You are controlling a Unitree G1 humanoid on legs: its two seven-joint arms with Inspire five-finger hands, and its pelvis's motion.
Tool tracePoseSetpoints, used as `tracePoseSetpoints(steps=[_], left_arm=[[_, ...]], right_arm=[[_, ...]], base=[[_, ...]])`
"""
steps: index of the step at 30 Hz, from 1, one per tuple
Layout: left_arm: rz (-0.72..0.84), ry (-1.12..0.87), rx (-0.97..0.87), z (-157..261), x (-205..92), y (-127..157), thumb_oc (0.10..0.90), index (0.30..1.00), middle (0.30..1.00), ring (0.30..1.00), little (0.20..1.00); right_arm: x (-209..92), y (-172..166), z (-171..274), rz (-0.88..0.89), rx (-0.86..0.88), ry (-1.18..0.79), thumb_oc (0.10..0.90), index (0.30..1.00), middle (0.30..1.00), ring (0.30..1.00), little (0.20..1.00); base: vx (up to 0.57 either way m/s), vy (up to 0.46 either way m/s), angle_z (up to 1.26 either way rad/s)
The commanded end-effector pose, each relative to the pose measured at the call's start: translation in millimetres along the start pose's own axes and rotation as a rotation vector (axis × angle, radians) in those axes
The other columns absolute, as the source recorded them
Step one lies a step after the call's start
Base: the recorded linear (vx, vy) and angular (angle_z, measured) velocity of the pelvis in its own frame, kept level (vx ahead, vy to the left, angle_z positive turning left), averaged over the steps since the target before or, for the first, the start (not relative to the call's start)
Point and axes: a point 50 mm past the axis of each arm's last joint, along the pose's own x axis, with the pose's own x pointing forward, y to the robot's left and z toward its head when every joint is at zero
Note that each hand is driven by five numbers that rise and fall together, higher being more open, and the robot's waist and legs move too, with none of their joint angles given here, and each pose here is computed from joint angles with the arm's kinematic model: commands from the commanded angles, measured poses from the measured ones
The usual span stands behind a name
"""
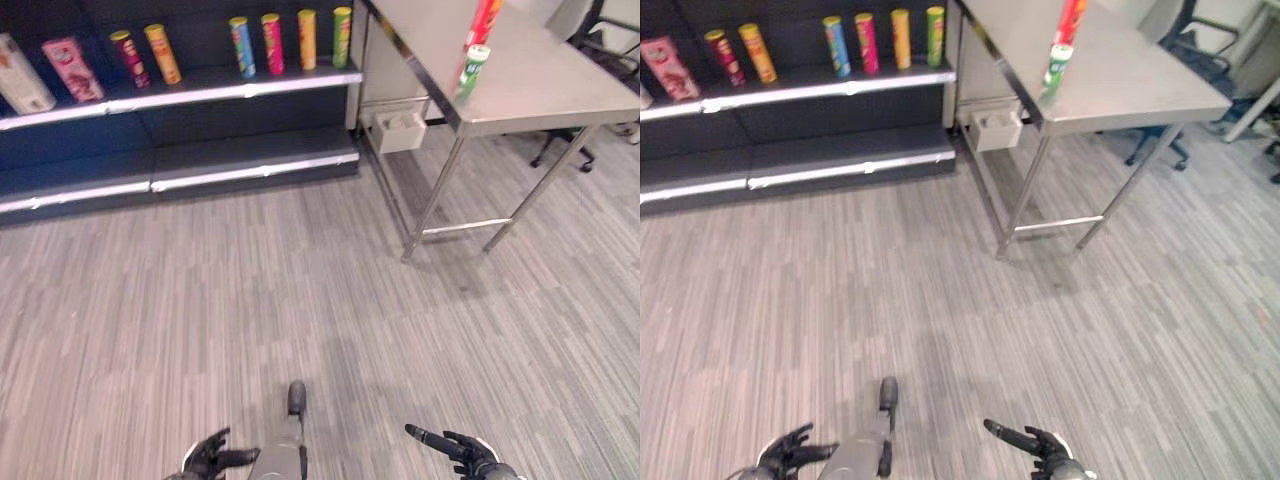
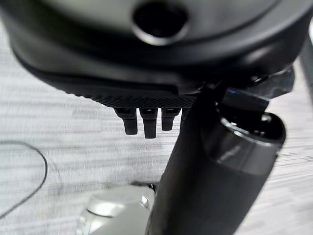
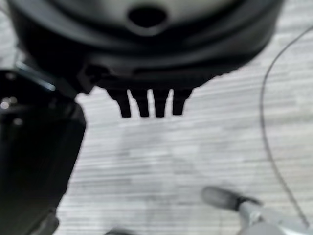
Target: Put the goods on the table back onto the shelves and tidy them up.
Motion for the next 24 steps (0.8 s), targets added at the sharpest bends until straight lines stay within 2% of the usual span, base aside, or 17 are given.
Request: tracePoseSetpoints(steps=[1, 4, 8, 11, 15, 17, 21, 24], left_arm=[[0.001, -0.121, 0.080, 29, 1, 8, 0.800, 0.900, 0.900, 0.900, 0.900], [0.005, -0.152, 0.089, 39, 1, 10, 0.800, 0.900, 0.900, 0.900, 0.900], [0.017, -0.270, 0.104, 72, -1, 11, 0.800, 0.900, 0.900, 0.900, 0.900], [0.003, -0.343, 0.130, 90, -5, 7, 0.800, 0.900, 0.900, 0.900, 0.900], [-0.016, -0.390, 0.122, 102, -7, -1, 0.800, 0.900, 0.900, 0.900, 0.900], [-0.022, -0.419, 0.148, 109, -8, -6, 0.800, 0.900, 0.900, 0.900, 0.900], [-0.035, -0.417, 0.167, 106, -8, -10, 0.800, 0.900, 0.900, 0.900, 0.900], [-0.060, -0.388, 0.146, 96, -7, -18, 0.800, 0.900, 0.900, 0.900, 0.900]], right_arm=[[0, 1, 19, 0.013, -0.033, -0.095, 0.800, 0.900, 0.900, 0.900, 0.900], [0, 1, 21, 0.015, -0.019, -0.103, 0.800, 0.900, 0.900, 0.900, 0.900], [0, -4, 30, -0.007, -0.002, -0.127, 0.800, 0.900, 0.900, 0.900, 0.900], [-1, -5, 19, -0.015, 0.008, -0.091, 0.800, 0.900, 0.900, 0.900, 0.900], [0, -4, 10, -0.022, 0.031, -0.047, 0.800, 0.900, 0.900, 0.900, 0.900], [0, 1, 1, -0.024, 0.098, -0.011, 0.800, 0.900, 0.900, 0.900, 0.900], [-2, 3, -11, -0.021, 0.110, 0.018, 0.800, 0.900, 0.900, 0.900, 0.900], [-4, -9, -17, -0.050, 0.101, 0.035, 0.800, 0.900, 0.900, 0.900, 0.900]], base=[[0.30, 0.215, -0.38], [0.23, 0.210, -0.24], [0.17, 0.254, -0.08], [0.28, 0.136, -0.19], [0.28, -0.069, -0.27], [0.53, -0.149, 0.08], [0.34, -0.119, 0.31], [0.40, -0.247, 0.33]])
